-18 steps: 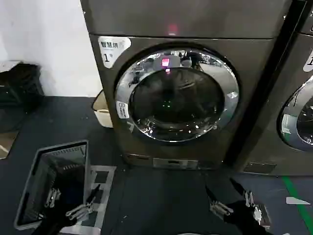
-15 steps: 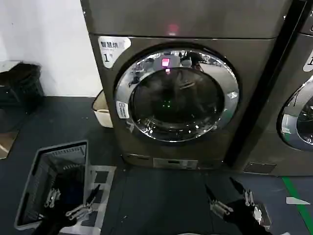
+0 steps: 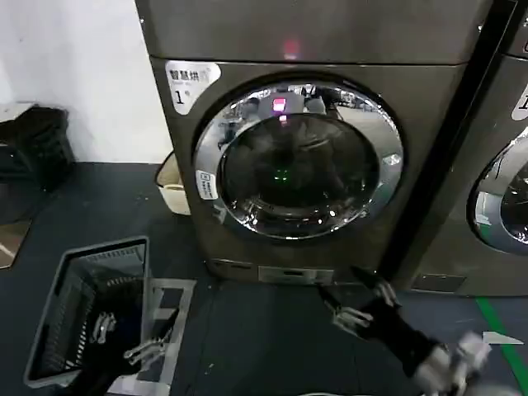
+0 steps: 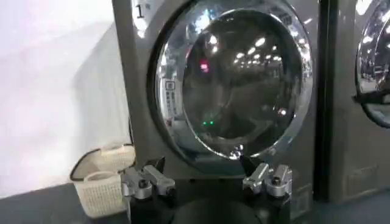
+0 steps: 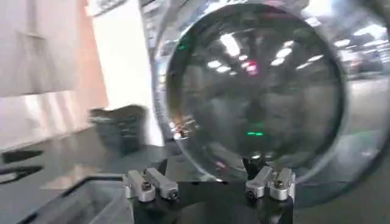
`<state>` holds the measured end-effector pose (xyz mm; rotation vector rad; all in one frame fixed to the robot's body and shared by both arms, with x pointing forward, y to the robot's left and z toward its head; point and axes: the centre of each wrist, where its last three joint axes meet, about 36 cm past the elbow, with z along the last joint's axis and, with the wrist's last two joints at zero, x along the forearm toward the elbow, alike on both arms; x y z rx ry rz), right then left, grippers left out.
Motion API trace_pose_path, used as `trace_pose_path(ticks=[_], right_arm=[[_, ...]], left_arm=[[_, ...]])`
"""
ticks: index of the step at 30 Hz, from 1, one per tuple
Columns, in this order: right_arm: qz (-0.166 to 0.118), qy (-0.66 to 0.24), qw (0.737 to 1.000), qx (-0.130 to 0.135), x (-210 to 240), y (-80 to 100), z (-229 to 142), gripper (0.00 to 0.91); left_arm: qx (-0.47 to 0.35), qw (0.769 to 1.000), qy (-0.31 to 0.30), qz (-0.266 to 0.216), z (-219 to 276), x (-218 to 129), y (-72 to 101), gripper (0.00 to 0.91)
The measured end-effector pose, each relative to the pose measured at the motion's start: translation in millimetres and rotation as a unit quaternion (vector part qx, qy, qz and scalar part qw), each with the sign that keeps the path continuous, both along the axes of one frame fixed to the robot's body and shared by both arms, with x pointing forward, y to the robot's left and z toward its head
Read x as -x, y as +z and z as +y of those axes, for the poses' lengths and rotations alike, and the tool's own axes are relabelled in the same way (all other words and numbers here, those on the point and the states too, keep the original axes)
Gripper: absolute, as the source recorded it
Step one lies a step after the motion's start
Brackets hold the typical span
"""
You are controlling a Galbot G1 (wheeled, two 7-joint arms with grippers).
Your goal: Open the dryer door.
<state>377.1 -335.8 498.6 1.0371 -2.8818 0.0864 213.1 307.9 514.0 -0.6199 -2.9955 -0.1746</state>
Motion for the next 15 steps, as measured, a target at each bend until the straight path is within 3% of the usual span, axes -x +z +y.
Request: trace_pose_path(ticks=[9, 15], right_arm=[[-0.024, 0.048, 0.998, 0.027, -72.6, 7.5, -4.0, 0.907], [-0.028, 0.078, 0.996, 0.028, -112.4, 11.4, 15.4, 0.907]], left_arm=[[0.018, 1.0, -0.001, 0.001, -1.8, -2.6, -3.7, 0.907], [0.022, 1.0, 0.001, 0.004, -3.4, 0.7, -4.3, 0.907]])
